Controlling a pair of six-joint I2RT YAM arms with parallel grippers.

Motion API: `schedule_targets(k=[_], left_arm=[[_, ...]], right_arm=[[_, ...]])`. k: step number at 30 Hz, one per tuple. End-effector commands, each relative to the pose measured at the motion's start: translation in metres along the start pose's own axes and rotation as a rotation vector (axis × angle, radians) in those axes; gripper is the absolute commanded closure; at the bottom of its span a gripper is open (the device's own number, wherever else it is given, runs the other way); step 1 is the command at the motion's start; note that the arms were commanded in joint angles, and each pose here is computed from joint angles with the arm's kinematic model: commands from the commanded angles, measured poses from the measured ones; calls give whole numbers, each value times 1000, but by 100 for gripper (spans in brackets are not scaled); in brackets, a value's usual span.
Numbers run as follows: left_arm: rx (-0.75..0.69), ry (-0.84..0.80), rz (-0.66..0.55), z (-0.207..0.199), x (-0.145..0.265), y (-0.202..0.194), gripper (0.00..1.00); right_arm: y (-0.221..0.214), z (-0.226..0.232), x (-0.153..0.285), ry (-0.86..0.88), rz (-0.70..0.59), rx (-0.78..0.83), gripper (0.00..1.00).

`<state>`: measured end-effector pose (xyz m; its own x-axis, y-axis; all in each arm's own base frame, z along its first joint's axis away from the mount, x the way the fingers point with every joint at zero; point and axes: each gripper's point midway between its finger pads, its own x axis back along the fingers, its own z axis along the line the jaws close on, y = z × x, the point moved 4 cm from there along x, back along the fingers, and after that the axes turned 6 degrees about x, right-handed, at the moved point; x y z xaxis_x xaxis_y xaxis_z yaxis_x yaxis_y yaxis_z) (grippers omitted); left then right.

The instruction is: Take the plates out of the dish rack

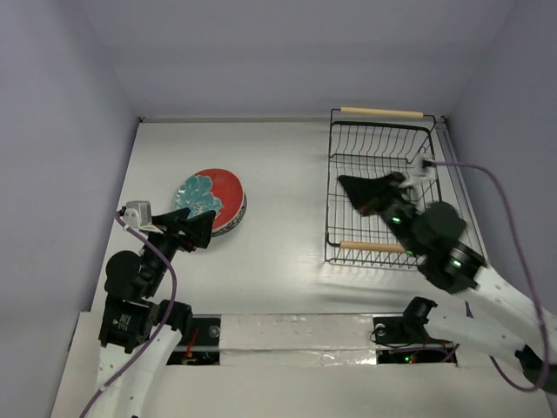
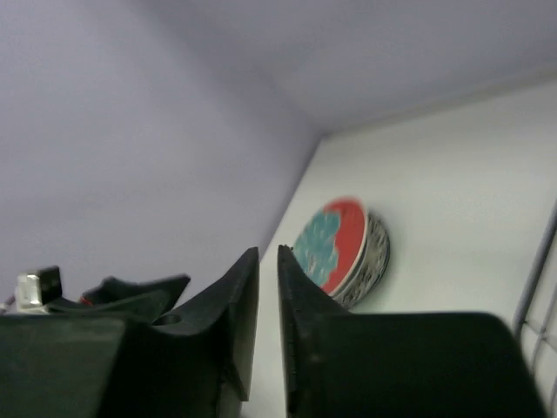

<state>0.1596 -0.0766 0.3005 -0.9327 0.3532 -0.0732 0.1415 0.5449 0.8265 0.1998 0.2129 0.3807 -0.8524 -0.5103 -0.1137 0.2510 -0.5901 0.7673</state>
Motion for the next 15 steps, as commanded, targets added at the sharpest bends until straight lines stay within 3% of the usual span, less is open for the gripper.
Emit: schedule_targets(k=[1,2,3,6,9,15], left_arm=[[-4,-82,-58,-25,4,27,22],[-6,-92,-59,-28,4,30,20],[-10,-108,-82,-35,8,39,20],[-32,-129,-139,-49,16,61,17],[-55,-136,-181,-58,22,78,16],[-62,-116,-170,-54,18,77,14]], right_arm=[[46,-36,55,-177,-173,102,65],[68,-39,83,-172,-240,93,55],[79,-41,97,-179,-280,79,31],[110,-56,145,-222,-405,42,7],[119,-66,168,-240,-454,22,4],[107,-69,166,-214,-434,11,4]])
